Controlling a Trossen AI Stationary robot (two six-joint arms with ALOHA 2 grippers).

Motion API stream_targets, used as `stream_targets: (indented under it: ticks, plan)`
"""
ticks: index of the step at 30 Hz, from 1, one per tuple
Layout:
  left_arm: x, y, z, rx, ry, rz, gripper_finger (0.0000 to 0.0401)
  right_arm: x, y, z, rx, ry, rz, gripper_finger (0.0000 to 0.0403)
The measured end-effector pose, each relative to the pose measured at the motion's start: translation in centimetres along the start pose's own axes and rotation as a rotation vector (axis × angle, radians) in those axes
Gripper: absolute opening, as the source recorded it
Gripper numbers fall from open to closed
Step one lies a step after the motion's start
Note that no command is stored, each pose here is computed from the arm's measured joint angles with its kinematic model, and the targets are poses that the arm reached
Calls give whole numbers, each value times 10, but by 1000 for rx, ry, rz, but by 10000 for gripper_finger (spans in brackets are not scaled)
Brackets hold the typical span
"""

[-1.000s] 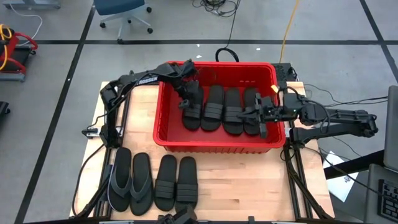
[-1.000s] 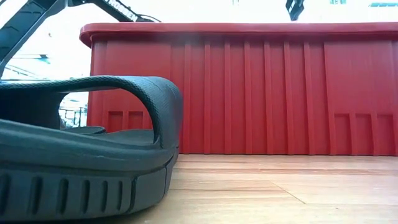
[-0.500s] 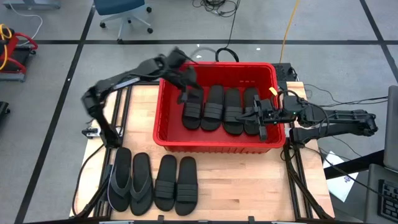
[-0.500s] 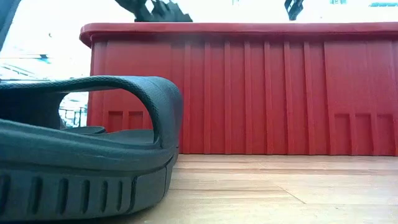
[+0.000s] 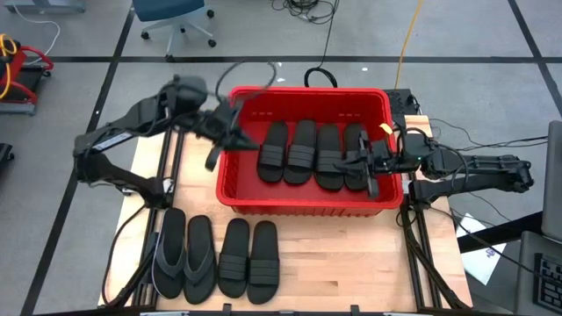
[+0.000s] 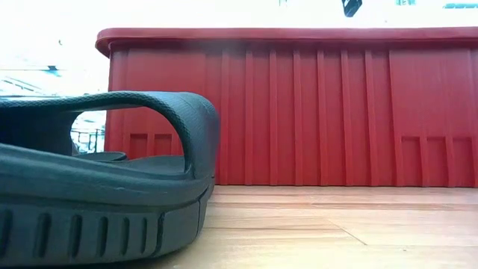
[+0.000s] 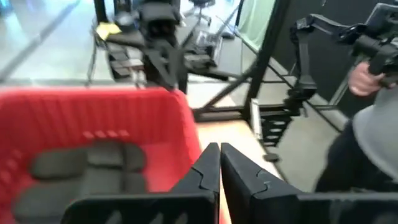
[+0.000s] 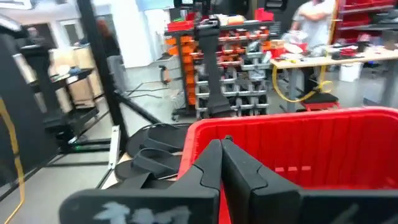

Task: Pick and place slides into bin
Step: Put the right black slide on top of the other black slide into the red bin

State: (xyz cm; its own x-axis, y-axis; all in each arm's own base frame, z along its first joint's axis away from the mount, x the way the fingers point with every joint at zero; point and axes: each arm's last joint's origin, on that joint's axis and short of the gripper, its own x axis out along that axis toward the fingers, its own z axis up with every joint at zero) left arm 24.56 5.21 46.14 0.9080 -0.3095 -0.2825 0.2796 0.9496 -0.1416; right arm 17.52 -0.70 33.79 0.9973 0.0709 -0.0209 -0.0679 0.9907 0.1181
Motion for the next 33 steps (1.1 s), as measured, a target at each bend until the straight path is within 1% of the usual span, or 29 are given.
stream_targets:
  ticks: [4,7,9,11,14,15,18,20,22,24,25,27,29,33]
  plan:
    - [13,-37,-4,-105,66,-74,3,0,1,0,-7,3,23,0]
    - [26,-67,-11,-130,136,-115,3,0,2,0,-6,7,53,0]
    - [34,-84,-15,-133,177,-121,1,0,2,0,-6,7,62,0]
    - [38,-96,-22,-162,233,-105,4,0,2,0,-7,4,80,0]
    - [48,-108,-28,-196,290,-109,6,0,2,0,-11,2,78,0]
    - [51,-112,-32,-194,329,-119,3,0,2,0,-12,1,77,0]
    - [65,-120,-44,-136,427,-146,3,0,2,1,-13,-1,60,0]
    - [69,-123,-59,-94,551,-151,4,0,0,1,5,-15,-5,0]
    - [75,-123,-73,-81,648,-183,2,0,-1,2,60,-32,-56,0]
    - [84,-122,-93,-83,740,-232,2,0,-2,3,100,-43,-75,0]
    - [89,-122,-103,-83,765,-251,2,0,-2,3,105,-44,-73,0]
    - [100,-122,-121,-91,767,-261,1,0,-2,3,107,-45,-68,0]
    - [111,-121,-137,-130,735,-271,1,0,-2,5,109,-59,-66,0]
    - [132,-122,-157,-163,582,-351,1,-1,-1,8,127,-90,-60,0]
